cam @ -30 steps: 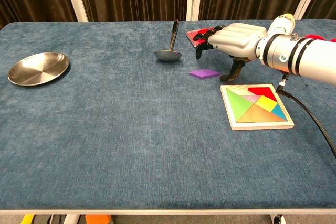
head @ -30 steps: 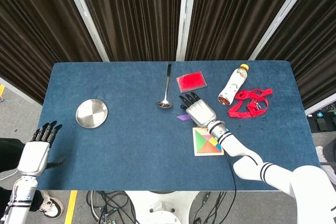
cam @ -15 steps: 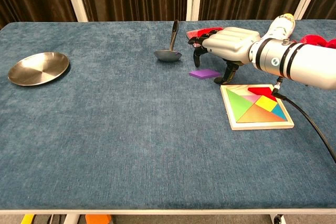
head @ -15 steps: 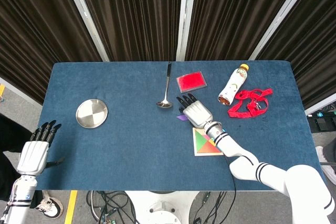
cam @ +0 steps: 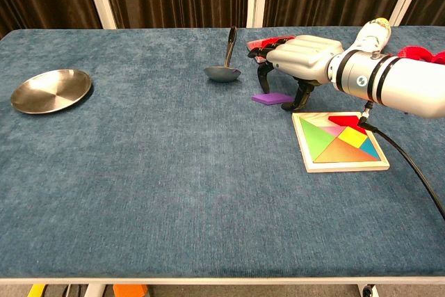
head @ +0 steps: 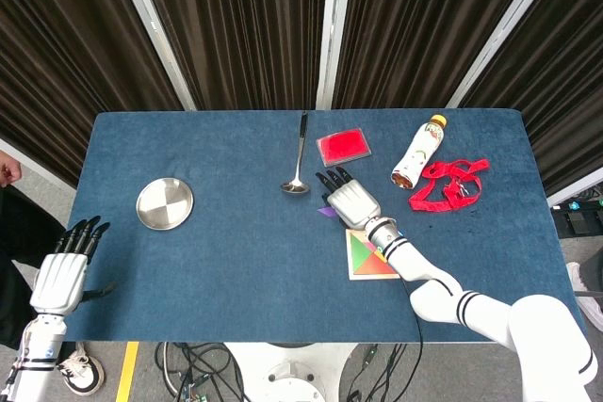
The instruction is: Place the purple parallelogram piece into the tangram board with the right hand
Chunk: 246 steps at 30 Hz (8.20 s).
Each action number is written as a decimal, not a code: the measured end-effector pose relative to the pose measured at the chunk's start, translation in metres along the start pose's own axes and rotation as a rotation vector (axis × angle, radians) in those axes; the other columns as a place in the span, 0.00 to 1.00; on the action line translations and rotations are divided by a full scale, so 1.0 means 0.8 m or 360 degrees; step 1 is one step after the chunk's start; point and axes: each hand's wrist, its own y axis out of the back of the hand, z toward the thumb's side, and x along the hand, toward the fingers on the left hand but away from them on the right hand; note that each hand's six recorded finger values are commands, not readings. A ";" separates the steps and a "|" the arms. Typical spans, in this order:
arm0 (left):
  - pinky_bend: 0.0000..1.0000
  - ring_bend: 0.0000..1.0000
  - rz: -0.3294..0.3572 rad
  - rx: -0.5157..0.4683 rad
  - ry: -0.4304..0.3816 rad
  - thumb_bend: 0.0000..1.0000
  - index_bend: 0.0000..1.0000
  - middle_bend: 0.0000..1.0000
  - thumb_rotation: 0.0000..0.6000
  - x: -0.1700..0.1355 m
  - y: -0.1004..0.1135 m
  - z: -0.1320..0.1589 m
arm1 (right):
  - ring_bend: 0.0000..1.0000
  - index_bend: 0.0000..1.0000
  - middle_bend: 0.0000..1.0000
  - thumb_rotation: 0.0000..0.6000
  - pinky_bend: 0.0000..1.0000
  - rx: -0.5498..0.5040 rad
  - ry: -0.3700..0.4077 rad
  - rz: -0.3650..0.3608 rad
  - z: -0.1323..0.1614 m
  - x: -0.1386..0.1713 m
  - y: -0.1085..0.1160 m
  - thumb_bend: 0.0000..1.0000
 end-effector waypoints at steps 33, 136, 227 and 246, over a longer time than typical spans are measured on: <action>0.15 0.00 -0.0016 -0.0010 -0.0009 0.06 0.10 0.04 1.00 -0.001 -0.005 0.000 | 0.00 0.53 0.00 1.00 0.00 -0.0037 -0.0044 -0.0031 -0.011 0.005 0.008 0.23; 0.15 0.00 -0.0033 -0.0069 -0.0012 0.06 0.12 0.04 1.00 -0.003 -0.015 -0.010 | 0.00 0.32 0.00 1.00 0.00 -0.0479 -0.0516 0.0439 -0.018 0.098 0.004 0.27; 0.16 0.00 -0.0045 -0.0075 -0.0001 0.06 0.12 0.04 1.00 -0.005 -0.017 -0.014 | 0.00 0.41 0.00 1.00 0.00 -0.0477 -0.0352 0.0470 0.006 0.114 0.009 0.63; 0.16 0.00 -0.0050 -0.0074 -0.0018 0.06 0.12 0.04 1.00 -0.004 -0.019 -0.009 | 0.00 0.41 0.00 1.00 0.00 -0.0512 -0.0419 0.0379 -0.028 0.142 0.025 0.63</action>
